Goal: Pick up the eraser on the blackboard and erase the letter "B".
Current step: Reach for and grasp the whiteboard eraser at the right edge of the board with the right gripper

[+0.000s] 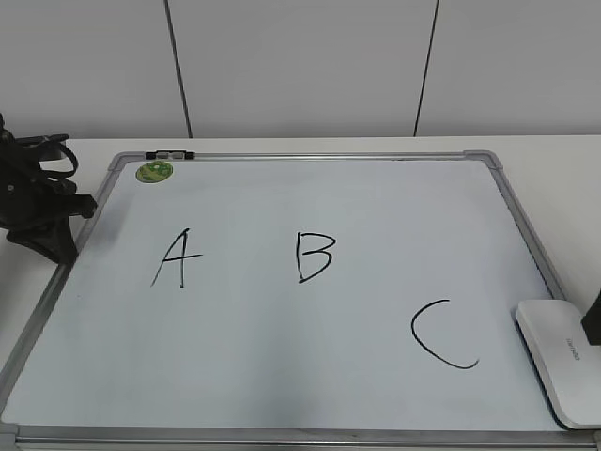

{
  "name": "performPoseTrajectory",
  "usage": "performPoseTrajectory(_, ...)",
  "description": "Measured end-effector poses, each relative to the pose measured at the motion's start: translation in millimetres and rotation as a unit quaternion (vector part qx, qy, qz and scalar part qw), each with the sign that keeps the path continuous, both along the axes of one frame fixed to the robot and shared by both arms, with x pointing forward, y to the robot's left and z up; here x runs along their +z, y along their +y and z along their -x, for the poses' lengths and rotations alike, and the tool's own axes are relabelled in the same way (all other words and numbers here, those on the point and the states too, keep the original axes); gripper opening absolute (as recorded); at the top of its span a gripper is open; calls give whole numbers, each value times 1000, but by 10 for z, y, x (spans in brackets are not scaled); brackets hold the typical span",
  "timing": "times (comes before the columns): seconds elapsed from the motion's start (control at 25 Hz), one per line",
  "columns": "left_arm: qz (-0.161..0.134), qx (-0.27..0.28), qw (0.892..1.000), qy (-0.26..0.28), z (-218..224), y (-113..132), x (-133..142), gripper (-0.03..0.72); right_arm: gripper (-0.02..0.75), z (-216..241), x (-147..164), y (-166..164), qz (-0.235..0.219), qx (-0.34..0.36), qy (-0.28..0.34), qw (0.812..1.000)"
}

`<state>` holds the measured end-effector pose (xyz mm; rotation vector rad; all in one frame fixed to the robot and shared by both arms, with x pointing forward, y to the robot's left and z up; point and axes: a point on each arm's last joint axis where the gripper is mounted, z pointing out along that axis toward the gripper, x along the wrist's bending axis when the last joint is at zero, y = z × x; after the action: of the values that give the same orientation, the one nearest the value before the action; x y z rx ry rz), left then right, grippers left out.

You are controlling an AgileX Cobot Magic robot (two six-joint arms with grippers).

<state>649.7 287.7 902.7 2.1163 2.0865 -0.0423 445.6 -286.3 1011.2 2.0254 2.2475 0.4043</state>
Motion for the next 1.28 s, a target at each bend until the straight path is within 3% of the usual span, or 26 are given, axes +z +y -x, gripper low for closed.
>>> performPoseTrajectory(0.44,0,0,1000,0,0,0,0,11,591,-212,-236,17,1,-4,10,1000)
performPoseTrajectory(0.76,0,0,1000,0,0,0,0,11,592,-297,-361,169,33,0,8,999)
performPoseTrajectory(1.28,0,0,1000,0,0,0,0,11,652,-364,-562,174,34,-28,46,998)
